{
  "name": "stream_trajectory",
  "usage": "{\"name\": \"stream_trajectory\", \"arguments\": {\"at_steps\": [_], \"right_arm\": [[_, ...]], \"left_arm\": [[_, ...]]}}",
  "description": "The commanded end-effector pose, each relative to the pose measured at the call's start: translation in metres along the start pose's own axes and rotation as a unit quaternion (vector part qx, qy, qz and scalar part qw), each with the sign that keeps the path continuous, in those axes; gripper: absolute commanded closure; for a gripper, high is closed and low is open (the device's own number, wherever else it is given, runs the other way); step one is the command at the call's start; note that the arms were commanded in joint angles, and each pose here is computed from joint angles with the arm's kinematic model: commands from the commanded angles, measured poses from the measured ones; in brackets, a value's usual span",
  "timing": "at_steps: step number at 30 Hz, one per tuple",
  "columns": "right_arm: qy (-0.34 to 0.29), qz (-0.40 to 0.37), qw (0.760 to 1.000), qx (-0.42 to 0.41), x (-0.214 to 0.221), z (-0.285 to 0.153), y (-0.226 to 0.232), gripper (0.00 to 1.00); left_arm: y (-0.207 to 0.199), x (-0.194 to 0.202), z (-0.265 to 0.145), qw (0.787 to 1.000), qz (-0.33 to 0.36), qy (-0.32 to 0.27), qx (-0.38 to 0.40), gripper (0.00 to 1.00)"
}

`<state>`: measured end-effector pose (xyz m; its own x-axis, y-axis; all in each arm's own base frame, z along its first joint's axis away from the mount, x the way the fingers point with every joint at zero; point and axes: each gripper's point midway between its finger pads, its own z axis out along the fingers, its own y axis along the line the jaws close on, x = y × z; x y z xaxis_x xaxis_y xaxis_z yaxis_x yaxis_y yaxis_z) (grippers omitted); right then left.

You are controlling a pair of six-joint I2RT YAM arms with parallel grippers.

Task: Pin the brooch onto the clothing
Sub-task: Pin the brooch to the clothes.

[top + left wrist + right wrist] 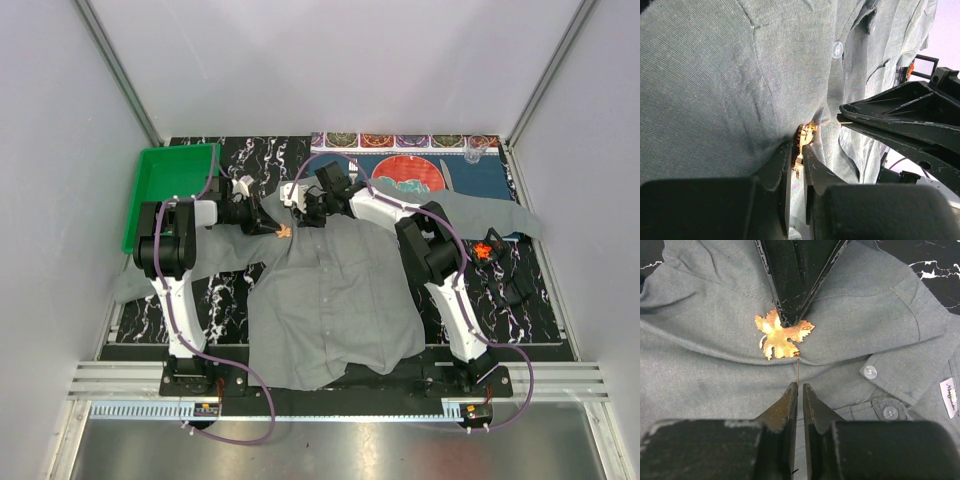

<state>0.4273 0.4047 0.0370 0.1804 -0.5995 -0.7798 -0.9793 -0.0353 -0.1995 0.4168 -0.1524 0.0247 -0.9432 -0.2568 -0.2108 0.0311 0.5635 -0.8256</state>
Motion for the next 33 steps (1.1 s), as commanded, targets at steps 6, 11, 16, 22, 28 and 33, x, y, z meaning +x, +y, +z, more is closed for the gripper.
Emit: {"name": "stream_trajectory", "arguments": {"at_steps": [6, 11, 16, 22, 28, 33], "right_arm": [[-0.02, -0.008, 1.0, -0.008, -0.02, 0.003, -0.001, 0.97], [-0.027, -0.012, 1.0, -0.009, -0.027, 0.003, 0.0, 1.0], [-0.026, -0.012, 1.0, -0.009, -0.028, 0.004, -0.001, 1.0], [-0.029, -0.012, 0.999, -0.008, -0.032, 0.002, -0.001, 1.0], [-0.033, -0.016, 0.999, -0.012, -0.037, 0.003, 0.002, 1.0], [-0.033, -0.016, 0.999, -0.013, -0.038, 0.004, 0.002, 1.0]], "left_arm": [[0.0, 0.007, 0.003, 1.0, 0.012, 0.008, -0.002, 0.98], [-0.009, 0.006, -0.001, 1.0, 0.019, 0.007, 0.012, 0.92], [-0.026, 0.003, -0.009, 0.999, 0.023, -0.007, 0.044, 0.83], [-0.045, 0.0, -0.018, 0.996, 0.032, -0.023, 0.076, 0.68], [-0.054, -0.005, -0.024, 0.995, 0.035, -0.036, 0.088, 0.62], [-0.049, -0.006, -0.019, 0.995, 0.024, -0.032, 0.088, 0.62]]}}
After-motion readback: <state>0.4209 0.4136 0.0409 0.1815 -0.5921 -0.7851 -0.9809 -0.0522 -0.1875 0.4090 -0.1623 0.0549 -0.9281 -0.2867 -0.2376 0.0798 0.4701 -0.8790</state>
